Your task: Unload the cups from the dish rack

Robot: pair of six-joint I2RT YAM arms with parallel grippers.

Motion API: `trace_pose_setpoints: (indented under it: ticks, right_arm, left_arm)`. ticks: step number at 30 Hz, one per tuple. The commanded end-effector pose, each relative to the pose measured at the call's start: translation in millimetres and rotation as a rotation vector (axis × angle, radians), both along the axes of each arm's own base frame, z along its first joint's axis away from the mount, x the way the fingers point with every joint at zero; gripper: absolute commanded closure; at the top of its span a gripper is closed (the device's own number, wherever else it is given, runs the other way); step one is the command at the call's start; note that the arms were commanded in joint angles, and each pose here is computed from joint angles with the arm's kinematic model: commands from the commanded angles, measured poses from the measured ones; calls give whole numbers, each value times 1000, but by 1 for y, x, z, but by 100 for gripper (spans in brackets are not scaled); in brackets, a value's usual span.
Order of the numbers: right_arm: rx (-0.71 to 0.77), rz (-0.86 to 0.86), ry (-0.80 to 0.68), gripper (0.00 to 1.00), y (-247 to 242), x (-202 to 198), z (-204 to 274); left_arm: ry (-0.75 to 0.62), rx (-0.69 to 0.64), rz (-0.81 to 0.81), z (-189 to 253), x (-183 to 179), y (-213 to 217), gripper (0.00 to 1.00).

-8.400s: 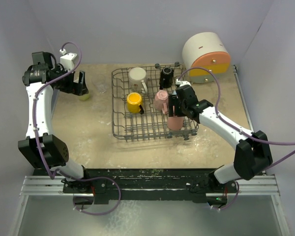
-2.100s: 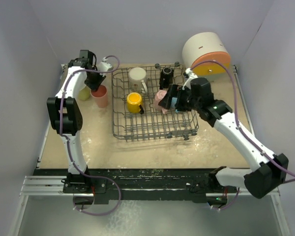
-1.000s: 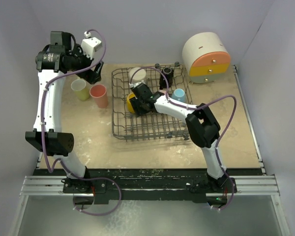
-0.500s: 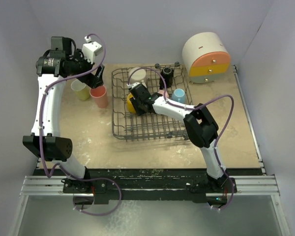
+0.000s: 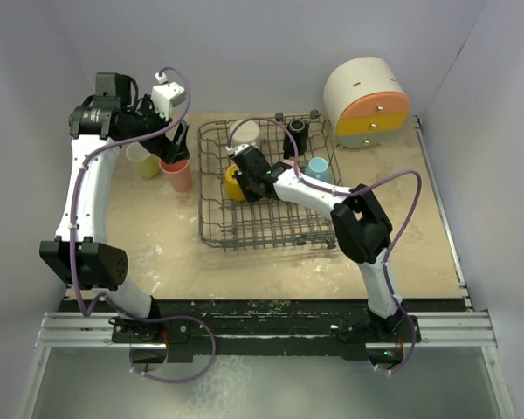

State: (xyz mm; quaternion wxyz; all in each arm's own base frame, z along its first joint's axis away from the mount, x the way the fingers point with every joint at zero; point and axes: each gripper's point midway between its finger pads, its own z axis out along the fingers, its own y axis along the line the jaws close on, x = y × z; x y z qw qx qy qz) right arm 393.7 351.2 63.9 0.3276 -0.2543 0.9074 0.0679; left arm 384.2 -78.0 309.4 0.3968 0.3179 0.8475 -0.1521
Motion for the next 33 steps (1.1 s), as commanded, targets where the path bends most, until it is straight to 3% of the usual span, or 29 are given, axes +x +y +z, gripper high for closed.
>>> trace_pose_setpoints:
  ticks: [1, 7, 12, 15, 24, 29, 33]
  right_arm:
    - [208, 5, -118, 100, 16, 1, 109]
    - [394, 40, -80, 100, 20, -23, 166]
    - [687, 83, 36, 100, 12, -53, 207]
    - [877, 164, 90, 100, 10, -79, 243]
    - [1235, 357, 317, 100, 9, -148, 290]
    - [1452, 458, 390, 100, 6, -168, 316]
    - [1536, 484, 432, 100, 3, -175, 326]
  left_arm:
    - [-70, 2, -137, 4, -19, -9, 1]
    - [-154, 21, -296, -9, -43, -20, 1]
    - [-293, 6, -432, -3, -67, -38, 1]
    - [-378, 18, -506, 4, -79, -51, 1]
    - [-627, -35, -634, 52, -101, -74, 0]
    - [-658, -54, -664, 64, -108, -79, 5]
    - [-673, 6, -699, 62, -115, -76, 7]
